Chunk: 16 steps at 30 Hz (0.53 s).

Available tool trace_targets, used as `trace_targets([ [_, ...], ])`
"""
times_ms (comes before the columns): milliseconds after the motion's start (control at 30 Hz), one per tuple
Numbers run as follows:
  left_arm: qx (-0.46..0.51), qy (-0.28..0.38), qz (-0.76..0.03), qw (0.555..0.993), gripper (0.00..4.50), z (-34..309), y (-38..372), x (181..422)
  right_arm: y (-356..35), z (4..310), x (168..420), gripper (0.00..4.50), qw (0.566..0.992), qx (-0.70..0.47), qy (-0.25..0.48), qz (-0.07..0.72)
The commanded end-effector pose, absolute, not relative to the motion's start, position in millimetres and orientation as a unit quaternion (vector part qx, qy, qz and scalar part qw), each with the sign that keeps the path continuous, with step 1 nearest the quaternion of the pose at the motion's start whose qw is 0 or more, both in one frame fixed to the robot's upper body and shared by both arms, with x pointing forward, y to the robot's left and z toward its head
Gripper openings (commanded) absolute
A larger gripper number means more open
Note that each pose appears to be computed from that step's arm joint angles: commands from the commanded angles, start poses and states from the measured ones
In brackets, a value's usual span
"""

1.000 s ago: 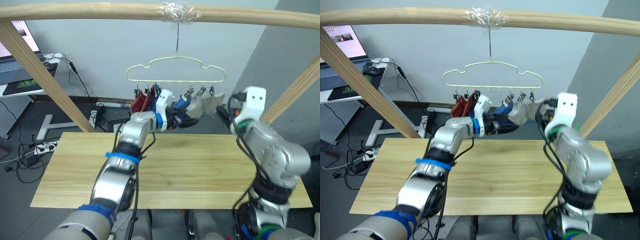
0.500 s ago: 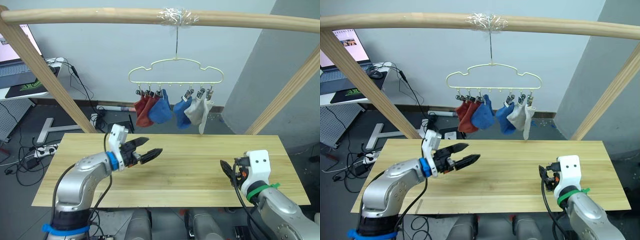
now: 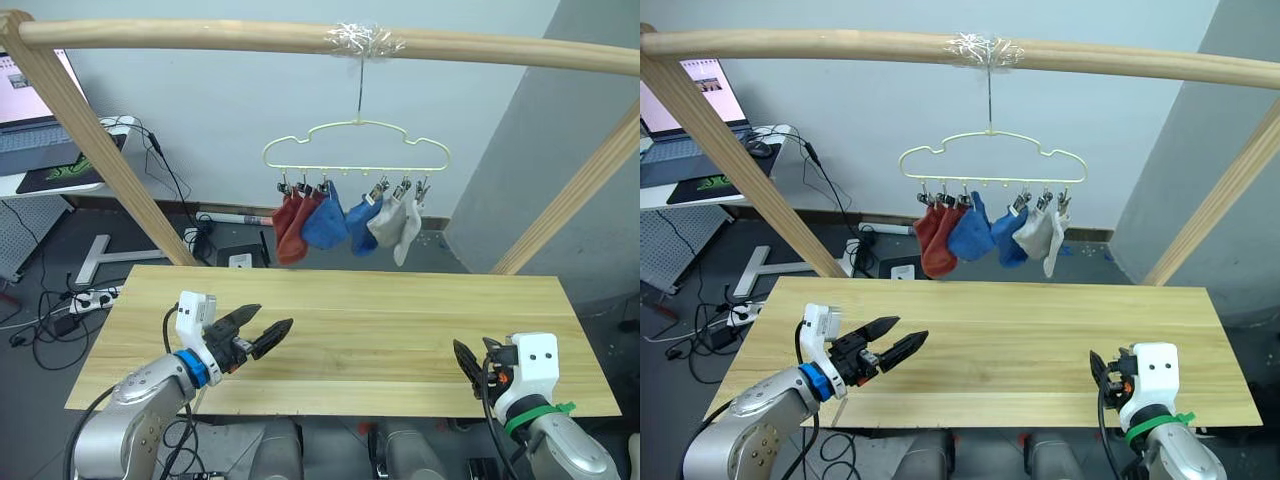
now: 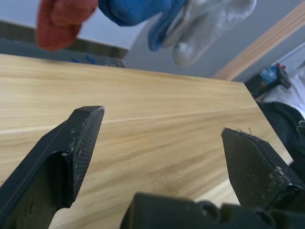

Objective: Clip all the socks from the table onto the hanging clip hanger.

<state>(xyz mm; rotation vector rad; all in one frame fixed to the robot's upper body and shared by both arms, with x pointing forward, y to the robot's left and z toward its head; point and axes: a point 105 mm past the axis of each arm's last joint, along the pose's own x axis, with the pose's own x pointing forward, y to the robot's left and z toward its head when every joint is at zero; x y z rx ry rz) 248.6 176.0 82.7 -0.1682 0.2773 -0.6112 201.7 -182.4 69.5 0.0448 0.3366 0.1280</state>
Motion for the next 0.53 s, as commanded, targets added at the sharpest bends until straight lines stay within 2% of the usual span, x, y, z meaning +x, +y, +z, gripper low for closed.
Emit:
trace_targets([
  [33, -0.069, 0.106, -0.303, 0.945, 4.48, 95.5, 173.5, 248.5, -181.0, 74.7, 201.7, 2.73, 0.985, 0.021, 0.155, 0.072],
  [533, -0.057, 0.091, -0.301, 0.947, 4.48, 100.7, 174.6, 255.3, -180.6, 73.3, 203.2, 2.73, 0.984, 0.022, 0.159, 0.075],
])
